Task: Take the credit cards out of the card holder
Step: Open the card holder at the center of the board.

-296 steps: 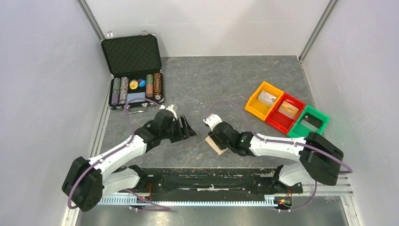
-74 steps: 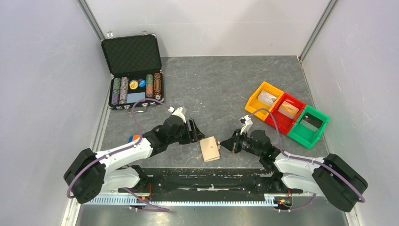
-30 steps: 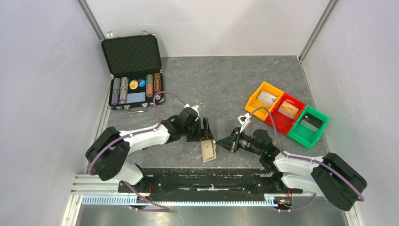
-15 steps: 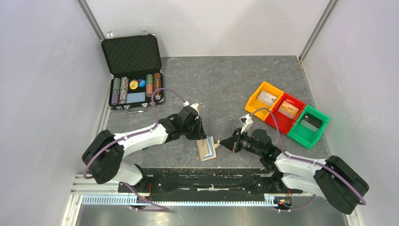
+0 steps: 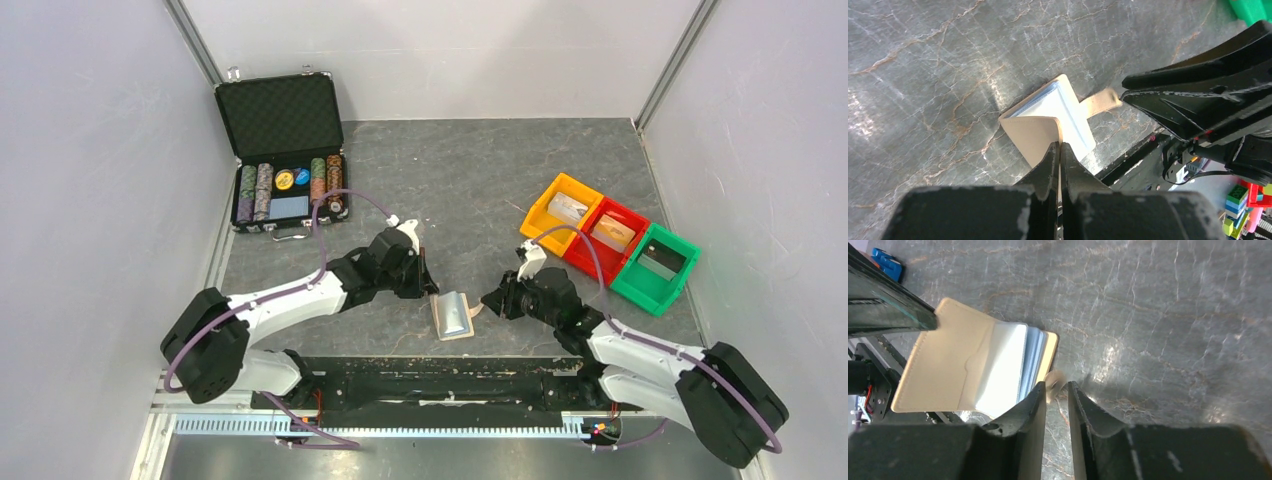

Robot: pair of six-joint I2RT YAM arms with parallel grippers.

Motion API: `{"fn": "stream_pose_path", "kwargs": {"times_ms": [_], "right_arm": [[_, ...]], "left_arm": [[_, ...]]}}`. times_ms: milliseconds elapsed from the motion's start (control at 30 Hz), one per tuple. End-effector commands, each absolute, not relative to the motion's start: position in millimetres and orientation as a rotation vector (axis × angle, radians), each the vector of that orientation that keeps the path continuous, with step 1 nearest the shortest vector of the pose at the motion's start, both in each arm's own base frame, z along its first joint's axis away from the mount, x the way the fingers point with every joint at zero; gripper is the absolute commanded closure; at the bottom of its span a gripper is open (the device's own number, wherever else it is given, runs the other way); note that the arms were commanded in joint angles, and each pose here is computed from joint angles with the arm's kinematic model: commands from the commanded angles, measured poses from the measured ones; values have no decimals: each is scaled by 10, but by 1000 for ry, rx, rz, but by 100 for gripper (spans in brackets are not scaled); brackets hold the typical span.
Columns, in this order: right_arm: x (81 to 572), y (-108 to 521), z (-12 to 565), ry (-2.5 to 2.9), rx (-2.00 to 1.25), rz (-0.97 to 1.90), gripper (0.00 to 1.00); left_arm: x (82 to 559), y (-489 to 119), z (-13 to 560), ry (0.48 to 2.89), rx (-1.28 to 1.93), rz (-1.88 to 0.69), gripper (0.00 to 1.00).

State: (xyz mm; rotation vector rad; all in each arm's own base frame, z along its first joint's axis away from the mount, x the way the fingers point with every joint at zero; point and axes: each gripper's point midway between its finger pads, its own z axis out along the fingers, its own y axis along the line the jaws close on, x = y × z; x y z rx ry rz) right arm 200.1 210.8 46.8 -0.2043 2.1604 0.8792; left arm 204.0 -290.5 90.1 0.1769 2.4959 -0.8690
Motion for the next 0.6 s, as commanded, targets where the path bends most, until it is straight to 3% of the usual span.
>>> {"fn": "stream_pose_path", "kwargs": {"times_ms": [0, 267, 567], "right_arm": [[2193, 2142, 881, 2072, -265, 829, 71], [2041, 2433, 1227, 1997, -344, 1057, 61], [1833, 2689, 1022, 2056, -341, 1183, 62]], "left_arm": [[2053, -3047, 1097, 2384, 229, -1006, 98], [2081, -3052, 1127, 2301, 185, -1073, 98], [2131, -2908, 1098, 2283, 100, -1030, 98]]}}
